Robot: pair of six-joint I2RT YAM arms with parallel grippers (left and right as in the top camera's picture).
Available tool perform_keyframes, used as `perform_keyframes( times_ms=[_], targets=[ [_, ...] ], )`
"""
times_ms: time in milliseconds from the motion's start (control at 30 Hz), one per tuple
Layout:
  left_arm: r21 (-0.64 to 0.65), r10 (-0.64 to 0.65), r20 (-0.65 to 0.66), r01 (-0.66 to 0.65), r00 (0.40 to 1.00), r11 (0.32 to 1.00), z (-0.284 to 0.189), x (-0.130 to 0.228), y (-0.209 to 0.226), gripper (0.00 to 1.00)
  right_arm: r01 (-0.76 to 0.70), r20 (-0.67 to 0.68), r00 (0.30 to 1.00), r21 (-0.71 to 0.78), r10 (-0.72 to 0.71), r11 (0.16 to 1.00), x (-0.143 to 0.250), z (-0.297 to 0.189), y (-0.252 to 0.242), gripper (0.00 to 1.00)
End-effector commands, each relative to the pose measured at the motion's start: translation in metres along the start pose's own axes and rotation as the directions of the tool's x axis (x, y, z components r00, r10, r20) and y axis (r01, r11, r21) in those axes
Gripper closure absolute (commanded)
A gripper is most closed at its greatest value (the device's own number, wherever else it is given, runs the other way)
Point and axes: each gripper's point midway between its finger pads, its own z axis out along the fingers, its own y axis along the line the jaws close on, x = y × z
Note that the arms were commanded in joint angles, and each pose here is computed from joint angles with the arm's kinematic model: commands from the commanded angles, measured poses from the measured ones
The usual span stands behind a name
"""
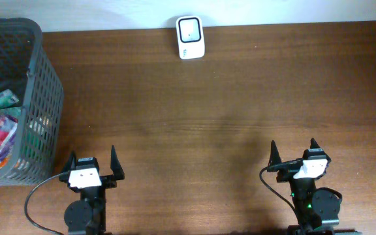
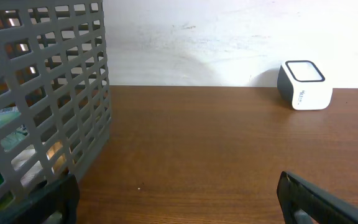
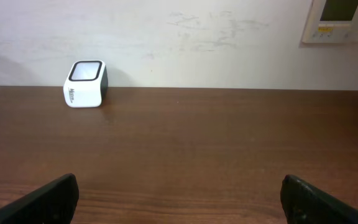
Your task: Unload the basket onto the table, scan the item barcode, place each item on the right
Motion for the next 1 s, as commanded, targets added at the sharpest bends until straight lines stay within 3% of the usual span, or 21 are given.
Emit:
perform_keyframes(
  times_ms=[0,367,433,467,533,567,667,733,800,900,967],
  targets=[
    [0.007,0.019,-0.001,-0.019,1.000,1.000,0.000,0.001,-0.001,0.01,-0.007,-0.006,1.000,-0.001,0.007,1.000,0.004,0.000,0.001,0.02],
    [0.015,0.012,0.013,-0.012,1.000,1.000,0.000,-0.002,-0.002,0.01,-0.008,-0.006,1.000,-0.001,0.008,1.000,0.004,0.000,0.001,0.01],
    [0.121,-0.026,0.038,0.021,0.999,0.992,-0.001,-0.009,-0.020,0.01,-0.007,-0.006,1.000,-0.001,0.007,1.000,0.004,0.000,0.001,0.02],
    [0.149,-0.033,0.082,0.021,0.996,0.989,-0.003,-0.020,-0.025,0.01,-0.007,-0.006,1.000,-0.001,0.007,1.000,0.004,0.000,0.001,0.01],
    [0.332,-0.046,0.257,-0.044,0.965,0.942,-0.018,-0.062,-0.056,0.01,-0.007,-0.006,1.000,-0.001,0.007,1.000,0.004,0.000,0.001,0.02],
    [0.404,-0.056,0.399,-0.120,0.915,0.907,-0.037,-0.095,-0.071,0.01,-0.007,-0.006,1.000,-0.001,0.007,1.000,0.004,0.000,0.001,0.02],
    [0.372,-0.071,0.617,-0.211,0.784,0.904,-0.072,-0.154,-0.070,0.01,-0.007,-0.006,1.000,-0.001,0.007,1.000,0.004,0.000,0.001,0.01],
    [0.311,-0.073,0.655,-0.180,0.752,0.933,-0.082,-0.188,-0.057,0.01,-0.007,-0.006,1.000,-0.001,0.007,1.000,0.004,0.000,0.001,0.02],
    [0.283,-0.064,0.615,-0.144,0.786,0.948,-0.080,-0.207,-0.049,0.01,-0.007,-0.006,1.000,-0.001,0.007,1.000,0.004,0.000,0.001,0.02],
    [0.271,0.068,0.429,-0.200,0.901,0.941,-0.053,-0.215,-0.052,0.01,-0.008,-0.006,1.000,-0.001,0.008,1.000,0.004,0.000,0.001,0.01],
    [0.373,0.074,0.366,-0.219,0.928,0.902,-0.044,-0.221,-0.070,0.01,-0.008,-0.006,1.000,-0.001,0.008,1.000,0.004,0.000,0.001,0.02]
  ],
)
